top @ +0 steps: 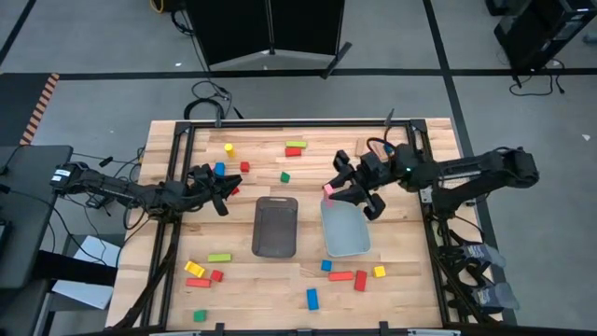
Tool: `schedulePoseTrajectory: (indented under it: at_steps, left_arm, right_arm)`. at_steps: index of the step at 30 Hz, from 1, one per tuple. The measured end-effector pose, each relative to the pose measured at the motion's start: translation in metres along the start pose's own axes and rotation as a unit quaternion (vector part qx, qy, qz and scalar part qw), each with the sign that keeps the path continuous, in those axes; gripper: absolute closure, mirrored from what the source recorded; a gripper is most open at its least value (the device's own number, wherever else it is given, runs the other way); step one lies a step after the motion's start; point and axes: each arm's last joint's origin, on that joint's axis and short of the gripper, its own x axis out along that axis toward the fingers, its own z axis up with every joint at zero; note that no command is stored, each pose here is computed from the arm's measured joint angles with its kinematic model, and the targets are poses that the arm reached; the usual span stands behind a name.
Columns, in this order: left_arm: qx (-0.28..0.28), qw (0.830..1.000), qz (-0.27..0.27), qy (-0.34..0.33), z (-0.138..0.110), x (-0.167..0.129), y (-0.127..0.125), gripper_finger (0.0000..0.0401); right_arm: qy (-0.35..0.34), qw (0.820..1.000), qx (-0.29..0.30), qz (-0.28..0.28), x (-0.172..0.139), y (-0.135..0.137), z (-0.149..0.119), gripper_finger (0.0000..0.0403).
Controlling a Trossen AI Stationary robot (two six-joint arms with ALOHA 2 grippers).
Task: Sort blocks by size
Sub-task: Put the right large pink block into the gray bin
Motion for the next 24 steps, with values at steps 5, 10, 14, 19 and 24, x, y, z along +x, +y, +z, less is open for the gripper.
schedulePoseTrajectory:
  at_steps: [5, 10, 14, 19, 24]
  left_arm:
    - [0.000, 1.000, 0.000, 0.000, 0.000, 0.000, 0.000, 0.0329]
    - [0.001, 1.000, 0.000, 0.000, 0.000, 0.000, 0.000, 0.0329]
    - [0.001, 1.000, 0.000, 0.000, 0.000, 0.000, 0.000, 0.0329]
    - [0.000, 1.000, 0.000, 0.000, 0.000, 0.000, 0.000, 0.0329]
    - [-0.002, 1.000, 0.000, 0.000, 0.000, 0.000, 0.000, 0.0329]
  right_arm:
    - [0.000, 0.998, 0.007, 0.066, 0.008, -0.018, -0.003, 0.0288]
    - [0.029, 0.989, 0.011, 0.143, 0.029, -0.028, 0.001, 0.0288]
    - [0.048, 0.988, 0.021, 0.146, 0.038, -0.034, -0.002, 0.0288]
    - [0.109, 0.988, 0.004, 0.108, 0.036, -0.035, -0.014, 0.0288]
    - [0.212, 0.976, -0.019, 0.047, 0.028, -0.019, -0.028, 0.0288]
